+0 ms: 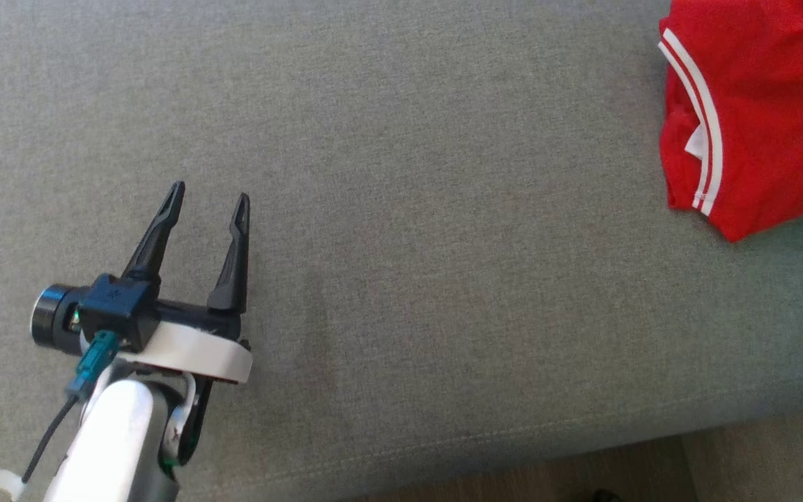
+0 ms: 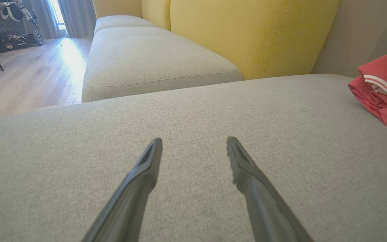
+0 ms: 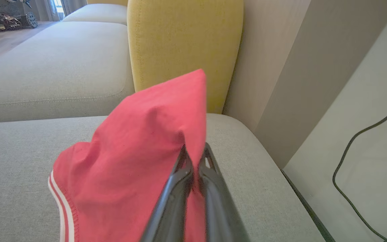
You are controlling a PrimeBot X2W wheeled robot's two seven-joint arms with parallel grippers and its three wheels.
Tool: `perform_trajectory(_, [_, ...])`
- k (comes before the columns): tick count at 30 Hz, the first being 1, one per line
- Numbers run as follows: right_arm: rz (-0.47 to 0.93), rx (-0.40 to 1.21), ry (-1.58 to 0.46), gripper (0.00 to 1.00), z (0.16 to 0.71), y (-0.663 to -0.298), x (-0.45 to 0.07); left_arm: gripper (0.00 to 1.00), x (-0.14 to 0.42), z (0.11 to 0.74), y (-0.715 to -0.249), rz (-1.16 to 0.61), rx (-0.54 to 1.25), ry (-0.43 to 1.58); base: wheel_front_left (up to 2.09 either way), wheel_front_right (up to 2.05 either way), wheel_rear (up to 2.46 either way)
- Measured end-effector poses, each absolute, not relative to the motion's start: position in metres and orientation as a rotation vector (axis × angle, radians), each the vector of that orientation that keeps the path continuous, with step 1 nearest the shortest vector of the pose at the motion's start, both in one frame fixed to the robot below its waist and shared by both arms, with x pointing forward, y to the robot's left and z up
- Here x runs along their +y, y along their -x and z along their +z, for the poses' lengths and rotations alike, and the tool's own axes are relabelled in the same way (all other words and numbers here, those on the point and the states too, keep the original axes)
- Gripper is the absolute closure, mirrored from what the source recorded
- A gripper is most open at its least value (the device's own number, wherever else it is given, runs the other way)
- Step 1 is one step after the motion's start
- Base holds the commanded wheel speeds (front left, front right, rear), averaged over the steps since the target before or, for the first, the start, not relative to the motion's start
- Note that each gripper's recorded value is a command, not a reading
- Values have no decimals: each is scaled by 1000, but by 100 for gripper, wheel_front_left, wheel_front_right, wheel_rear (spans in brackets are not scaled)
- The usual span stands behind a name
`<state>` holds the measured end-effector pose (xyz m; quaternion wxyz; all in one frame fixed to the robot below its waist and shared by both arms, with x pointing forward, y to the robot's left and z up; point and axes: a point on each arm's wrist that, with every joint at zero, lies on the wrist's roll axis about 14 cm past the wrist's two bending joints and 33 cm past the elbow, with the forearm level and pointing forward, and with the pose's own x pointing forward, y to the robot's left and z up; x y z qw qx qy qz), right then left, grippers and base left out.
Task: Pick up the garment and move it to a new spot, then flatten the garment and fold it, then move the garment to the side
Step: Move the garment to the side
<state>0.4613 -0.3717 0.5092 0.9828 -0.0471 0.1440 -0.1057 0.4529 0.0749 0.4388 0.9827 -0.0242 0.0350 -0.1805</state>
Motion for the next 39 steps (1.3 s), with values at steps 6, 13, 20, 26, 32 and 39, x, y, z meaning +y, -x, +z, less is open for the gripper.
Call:
perform_trajectory(6, [-267,308,62,42,501,-459,-388,0,74,440,-460,-367,59,48,0,0,0])
perform_trajectory(13, [-281,292,40,0,503,-460,-390,0,70,437,-460,-381,65,46,0,0,0])
perform_trajectory(20, [-300,227,2,0,517,-447,-383,0,68,446,-459,-388,45,41,0,0,0])
perform_trajectory(26, [-284,139,-35,0,529,-421,-349,0,69,461,-453,-377,17,44,0,0,0])
perform_trajectory(32, [-210,54,-95,0,538,-406,-297,0,78,468,-439,-345,12,46,0,0,0])
perform_trajectory(39, [-12,30,-165,0,533,-409,-216,0,97,481,-428,-281,-7,45,0,0,0])
